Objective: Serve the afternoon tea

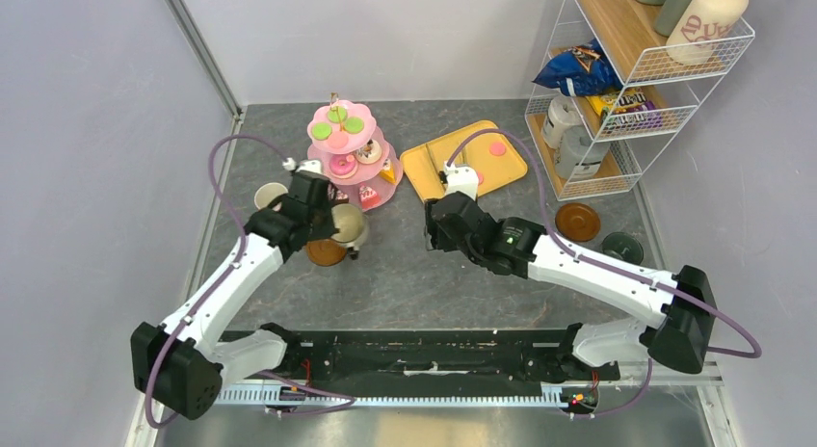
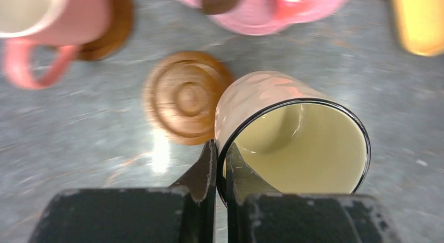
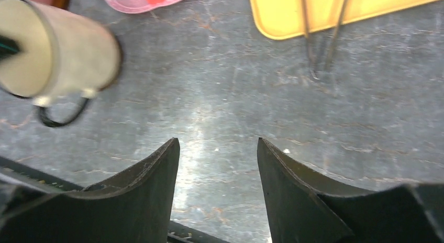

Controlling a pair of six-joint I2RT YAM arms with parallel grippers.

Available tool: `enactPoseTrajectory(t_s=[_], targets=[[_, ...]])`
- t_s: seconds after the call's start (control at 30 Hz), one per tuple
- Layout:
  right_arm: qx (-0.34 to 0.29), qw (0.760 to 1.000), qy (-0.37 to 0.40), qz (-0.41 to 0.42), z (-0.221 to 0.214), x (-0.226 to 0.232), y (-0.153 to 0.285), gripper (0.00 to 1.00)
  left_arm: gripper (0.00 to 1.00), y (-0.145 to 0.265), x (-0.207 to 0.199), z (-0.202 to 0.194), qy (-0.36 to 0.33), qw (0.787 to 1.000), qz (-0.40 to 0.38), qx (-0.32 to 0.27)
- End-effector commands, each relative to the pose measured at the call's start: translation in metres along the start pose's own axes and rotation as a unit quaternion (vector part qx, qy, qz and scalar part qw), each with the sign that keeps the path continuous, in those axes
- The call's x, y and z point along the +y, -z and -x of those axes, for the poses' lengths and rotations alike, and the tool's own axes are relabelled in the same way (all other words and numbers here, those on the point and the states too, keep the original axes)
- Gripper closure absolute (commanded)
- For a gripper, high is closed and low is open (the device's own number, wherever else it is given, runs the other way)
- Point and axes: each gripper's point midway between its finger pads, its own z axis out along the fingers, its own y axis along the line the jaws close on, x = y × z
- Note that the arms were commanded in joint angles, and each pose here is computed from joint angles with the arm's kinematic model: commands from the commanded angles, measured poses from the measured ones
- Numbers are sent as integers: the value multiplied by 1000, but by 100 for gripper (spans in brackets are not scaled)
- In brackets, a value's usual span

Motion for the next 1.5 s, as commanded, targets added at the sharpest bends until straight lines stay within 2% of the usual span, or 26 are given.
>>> enactPoseTrajectory(t_s=[0.0, 0.13, 0.3, 0.73, 1.23, 1.4, 1.47], targets=[[-13, 999, 23, -46, -3, -27, 2, 35, 98, 13, 53, 20, -39, 996, 75, 8], [-26, 997, 22, -62, -3, -37, 4, 30, 98, 8, 75, 26, -36, 994, 103, 14], [-48, 996, 14, -71, 0, -47, 9, 25, 98, -9, 83, 28, -21, 994, 101, 19], [-55, 996, 16, -72, -2, -52, 11, 23, 98, -42, 97, 23, 11, 995, 96, 38], [-45, 997, 23, -65, -7, -49, 8, 23, 98, -52, 112, -2, -12, 990, 121, 77], [-43, 997, 24, -64, -7, -48, 7, 23, 92, -55, 113, -3, -12, 989, 122, 78], [-42, 997, 24, -62, -8, -47, 7, 23, 87, -55, 113, -3, -12, 989, 122, 77]])
